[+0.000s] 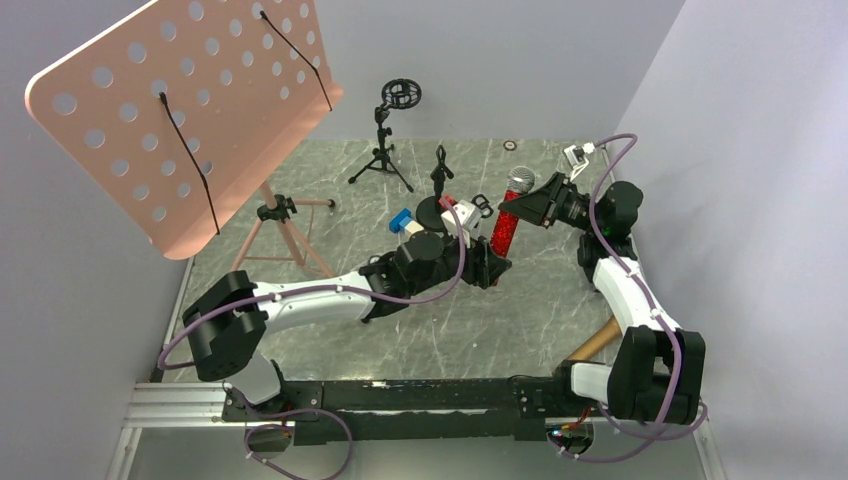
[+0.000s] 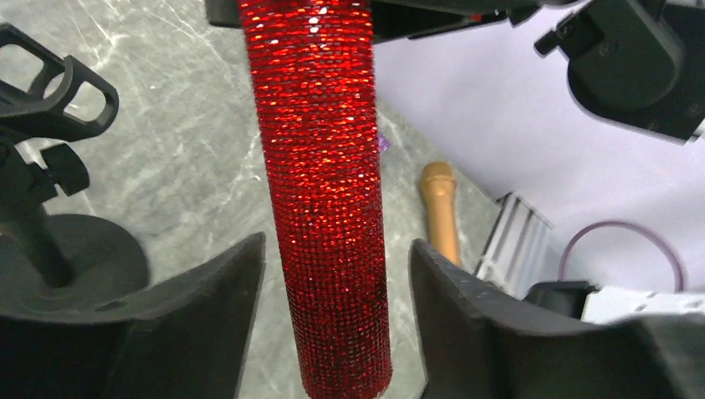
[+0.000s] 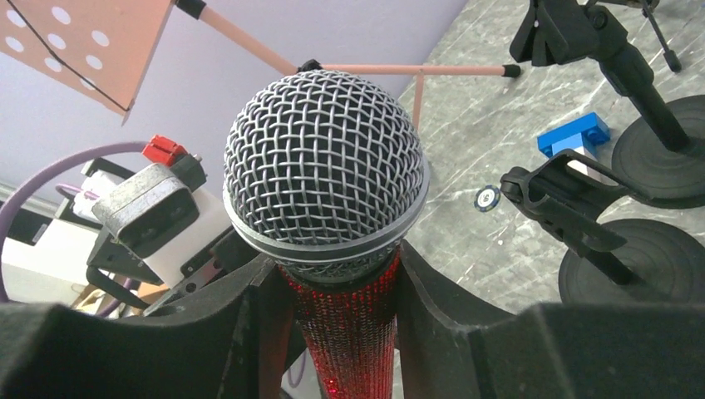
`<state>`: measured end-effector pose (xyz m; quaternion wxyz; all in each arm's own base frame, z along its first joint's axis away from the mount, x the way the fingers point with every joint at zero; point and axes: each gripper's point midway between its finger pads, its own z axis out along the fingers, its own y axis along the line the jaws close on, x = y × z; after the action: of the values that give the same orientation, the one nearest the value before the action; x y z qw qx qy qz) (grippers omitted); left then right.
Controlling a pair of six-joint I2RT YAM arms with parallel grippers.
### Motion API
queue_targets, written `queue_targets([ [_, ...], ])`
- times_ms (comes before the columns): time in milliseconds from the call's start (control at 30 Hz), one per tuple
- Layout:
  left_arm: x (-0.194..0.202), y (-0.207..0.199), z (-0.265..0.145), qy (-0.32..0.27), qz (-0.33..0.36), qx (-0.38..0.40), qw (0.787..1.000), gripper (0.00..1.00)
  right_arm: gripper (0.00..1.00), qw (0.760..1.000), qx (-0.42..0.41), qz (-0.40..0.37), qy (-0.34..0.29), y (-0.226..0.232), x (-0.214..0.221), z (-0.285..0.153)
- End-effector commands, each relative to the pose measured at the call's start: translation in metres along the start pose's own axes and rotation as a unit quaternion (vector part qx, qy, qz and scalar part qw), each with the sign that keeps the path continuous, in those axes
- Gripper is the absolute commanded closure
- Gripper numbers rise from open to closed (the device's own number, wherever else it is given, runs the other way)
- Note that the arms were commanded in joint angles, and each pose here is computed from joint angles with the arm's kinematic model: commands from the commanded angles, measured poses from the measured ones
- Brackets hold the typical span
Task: Attach the microphones to the stand
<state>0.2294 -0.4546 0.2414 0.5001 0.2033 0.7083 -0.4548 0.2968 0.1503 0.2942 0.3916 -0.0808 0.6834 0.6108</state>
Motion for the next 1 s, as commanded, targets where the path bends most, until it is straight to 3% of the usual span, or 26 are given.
queue_targets([
  [0,-0.022,-0.017,-0.017,-0.009,0.014,0.036,0.999,0.22,0.92,0.999,-0.006,-0.040,0.015,0.010,0.001,-0.002],
  [167,-0.037,0.000,-0.070,-0.019,0.058,0.014,0.998,0.01,0.93,0.995,0.025,-0.091,0.039,-0.003,0.005,-0.007],
  [367,-0.018,0.057,-0.109,0.008,0.045,-0.062,0.997,0.01,0.93,0.985,0.045,-0.154,0.064,-0.007,0.008,-0.014],
  [433,-0.012,0.078,-0.112,-0.008,0.041,-0.090,0.995,0.05,0.93,0.982,0.048,-0.167,0.069,-0.008,0.010,-0.018],
  [567,-0.013,0.113,-0.104,-0.047,0.062,-0.137,0.988,0.12,0.92,0.982,0.048,-0.170,0.066,-0.011,0.010,-0.021],
  [733,-0.022,0.149,-0.070,-0.051,0.054,-0.165,0.984,0.19,0.92,0.982,0.050,-0.171,0.062,-0.011,0.010,-0.023],
  [967,-0.039,0.183,-0.018,-0.081,0.106,-0.209,0.969,0.20,0.92,0.982,0.052,-0.175,0.054,-0.009,0.006,-0.028],
])
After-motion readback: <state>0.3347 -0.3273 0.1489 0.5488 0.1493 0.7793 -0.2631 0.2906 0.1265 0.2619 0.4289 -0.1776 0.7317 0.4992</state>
